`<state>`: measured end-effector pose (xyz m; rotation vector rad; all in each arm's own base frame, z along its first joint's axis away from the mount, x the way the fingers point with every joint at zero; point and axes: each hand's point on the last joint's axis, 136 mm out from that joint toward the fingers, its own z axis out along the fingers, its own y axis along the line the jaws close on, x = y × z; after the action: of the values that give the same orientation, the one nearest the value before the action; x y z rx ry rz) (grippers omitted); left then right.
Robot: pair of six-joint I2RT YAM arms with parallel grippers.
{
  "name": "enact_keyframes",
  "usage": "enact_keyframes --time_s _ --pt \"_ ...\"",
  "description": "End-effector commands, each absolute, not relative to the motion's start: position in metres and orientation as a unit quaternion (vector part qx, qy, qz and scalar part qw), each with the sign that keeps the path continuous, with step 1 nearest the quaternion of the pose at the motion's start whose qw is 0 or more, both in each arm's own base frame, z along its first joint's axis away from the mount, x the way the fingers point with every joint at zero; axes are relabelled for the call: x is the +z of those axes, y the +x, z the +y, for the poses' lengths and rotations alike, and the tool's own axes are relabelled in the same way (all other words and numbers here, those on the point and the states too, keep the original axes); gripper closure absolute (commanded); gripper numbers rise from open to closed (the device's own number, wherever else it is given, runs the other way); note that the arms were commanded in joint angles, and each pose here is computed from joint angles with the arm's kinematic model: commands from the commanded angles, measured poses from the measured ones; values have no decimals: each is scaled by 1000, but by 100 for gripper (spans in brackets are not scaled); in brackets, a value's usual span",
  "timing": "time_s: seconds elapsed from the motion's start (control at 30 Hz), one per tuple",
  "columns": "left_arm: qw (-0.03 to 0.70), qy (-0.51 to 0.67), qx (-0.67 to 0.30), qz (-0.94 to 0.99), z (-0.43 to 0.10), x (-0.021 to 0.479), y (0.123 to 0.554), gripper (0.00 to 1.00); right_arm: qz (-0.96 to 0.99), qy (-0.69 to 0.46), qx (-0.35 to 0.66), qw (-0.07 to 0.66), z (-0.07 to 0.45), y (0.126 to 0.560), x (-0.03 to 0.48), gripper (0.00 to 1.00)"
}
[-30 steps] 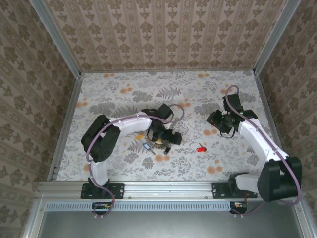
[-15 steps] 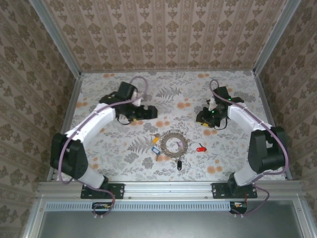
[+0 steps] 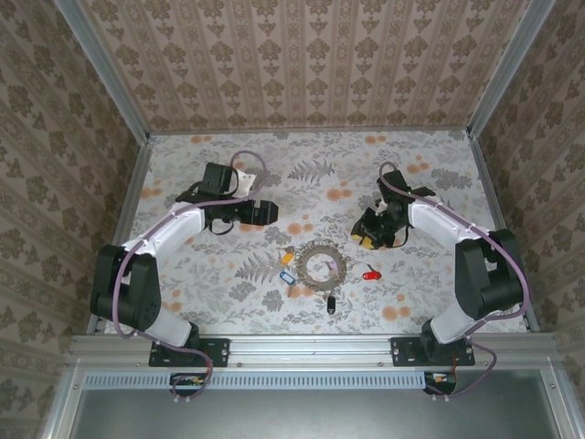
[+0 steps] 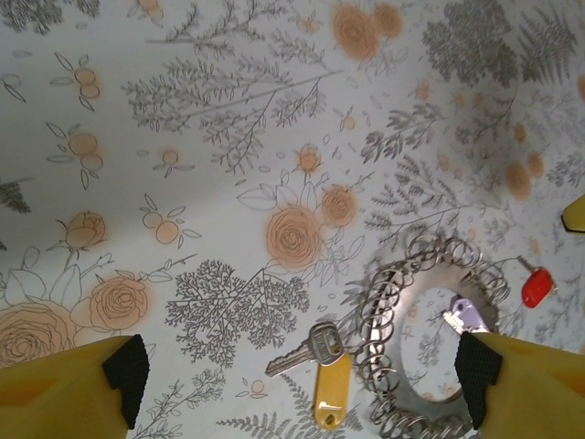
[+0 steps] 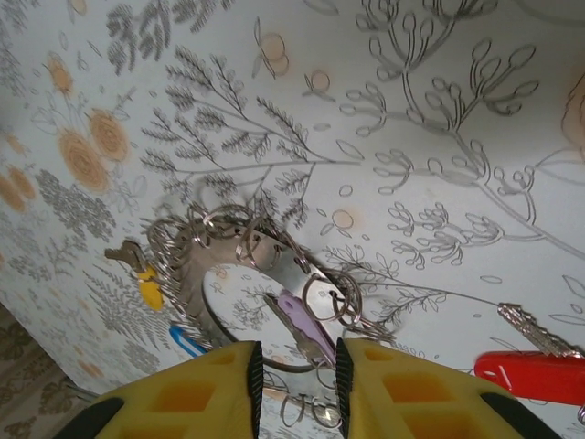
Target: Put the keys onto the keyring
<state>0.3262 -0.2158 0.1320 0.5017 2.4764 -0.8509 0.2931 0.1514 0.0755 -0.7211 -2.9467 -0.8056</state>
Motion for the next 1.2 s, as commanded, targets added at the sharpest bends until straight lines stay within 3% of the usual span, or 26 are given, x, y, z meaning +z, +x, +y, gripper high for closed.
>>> enact_keyframes --time_s 0.0,0.27,0.4,0.5,0.87,1.17 --pt "277 217 -313 882 -222 146 334 9 -941 -227 -249 28 157 278 57 71" --pt "300 236 -275 883 -222 154 328 9 -915 -296 -266 65 172 267 47 72" --pt "295 271 -249 882 -234 149 315 9 -836 -454 -297 81 185 256 40 77" --pt "292 290 -235 880 -239 147 309 9 -803 -526 -278 37 179 254 46 77" --pt "300 297 -211 882 -239 147 307 9 -789 -564 -243 5 176 271 59 77" --pt "305 302 -194 882 -237 149 307 9 -770 -605 -200 28 183 258 43 74"
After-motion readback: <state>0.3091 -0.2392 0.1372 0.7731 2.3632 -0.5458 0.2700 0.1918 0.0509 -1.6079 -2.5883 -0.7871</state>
